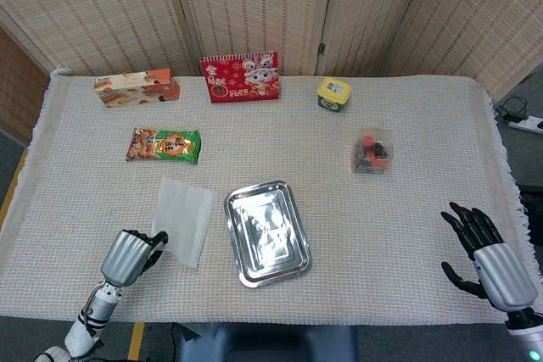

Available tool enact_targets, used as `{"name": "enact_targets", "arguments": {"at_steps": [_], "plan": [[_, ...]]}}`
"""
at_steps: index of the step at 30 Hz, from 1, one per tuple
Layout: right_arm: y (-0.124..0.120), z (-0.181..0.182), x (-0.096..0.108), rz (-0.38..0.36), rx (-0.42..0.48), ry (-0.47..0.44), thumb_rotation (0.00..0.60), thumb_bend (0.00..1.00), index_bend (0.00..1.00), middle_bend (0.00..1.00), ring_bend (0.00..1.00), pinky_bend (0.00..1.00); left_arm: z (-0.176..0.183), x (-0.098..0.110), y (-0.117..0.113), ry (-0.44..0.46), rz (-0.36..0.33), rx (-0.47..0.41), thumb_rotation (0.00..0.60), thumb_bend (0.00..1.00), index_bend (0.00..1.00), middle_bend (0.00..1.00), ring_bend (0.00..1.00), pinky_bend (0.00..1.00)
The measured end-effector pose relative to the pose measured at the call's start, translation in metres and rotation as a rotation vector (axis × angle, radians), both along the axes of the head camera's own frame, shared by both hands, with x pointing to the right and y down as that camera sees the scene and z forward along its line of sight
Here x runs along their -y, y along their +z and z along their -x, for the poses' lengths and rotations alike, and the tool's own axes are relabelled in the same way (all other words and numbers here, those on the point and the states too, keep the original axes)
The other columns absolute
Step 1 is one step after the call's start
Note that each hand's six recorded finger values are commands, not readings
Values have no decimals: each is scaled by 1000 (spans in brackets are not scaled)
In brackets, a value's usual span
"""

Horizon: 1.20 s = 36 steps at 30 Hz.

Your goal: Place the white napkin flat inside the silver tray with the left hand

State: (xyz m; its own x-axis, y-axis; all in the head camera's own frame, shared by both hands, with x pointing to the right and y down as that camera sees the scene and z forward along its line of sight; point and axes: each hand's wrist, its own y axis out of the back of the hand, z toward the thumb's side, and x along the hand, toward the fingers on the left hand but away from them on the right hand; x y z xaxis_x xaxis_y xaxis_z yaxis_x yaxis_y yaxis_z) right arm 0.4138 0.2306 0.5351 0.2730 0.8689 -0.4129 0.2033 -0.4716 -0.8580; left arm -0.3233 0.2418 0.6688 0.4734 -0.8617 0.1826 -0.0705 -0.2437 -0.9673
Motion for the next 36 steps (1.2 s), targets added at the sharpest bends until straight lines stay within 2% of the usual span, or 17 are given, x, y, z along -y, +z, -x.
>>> {"name": "enact_targets", "arguments": {"at_steps": [6,11,18,25,36], "plan": [[-1,0,0,10,8,-4,600,408,0,0,0,0,-20,33,-30,51,-128,27,600,629,606,1000,1000,1000],[-4,-4,2,-1,14,10,600,409,0,0,0,0,-31,55,-48,52,-181,12,600,629,611,1000,1000,1000],[-9,-4,3,-7,34,13,600,409,0,0,0,0,-71,62,-45,110,-185,2,600,629,607,1000,1000,1000],[-20,-16,11,-28,75,77,600,409,0,0,0,0,-108,58,-44,163,-213,-11,600,629,607,1000,1000,1000],[-36,-26,12,-46,116,104,600,409,0,0,0,0,-172,71,-39,275,-260,-13,600,629,604,1000,1000,1000]]}}
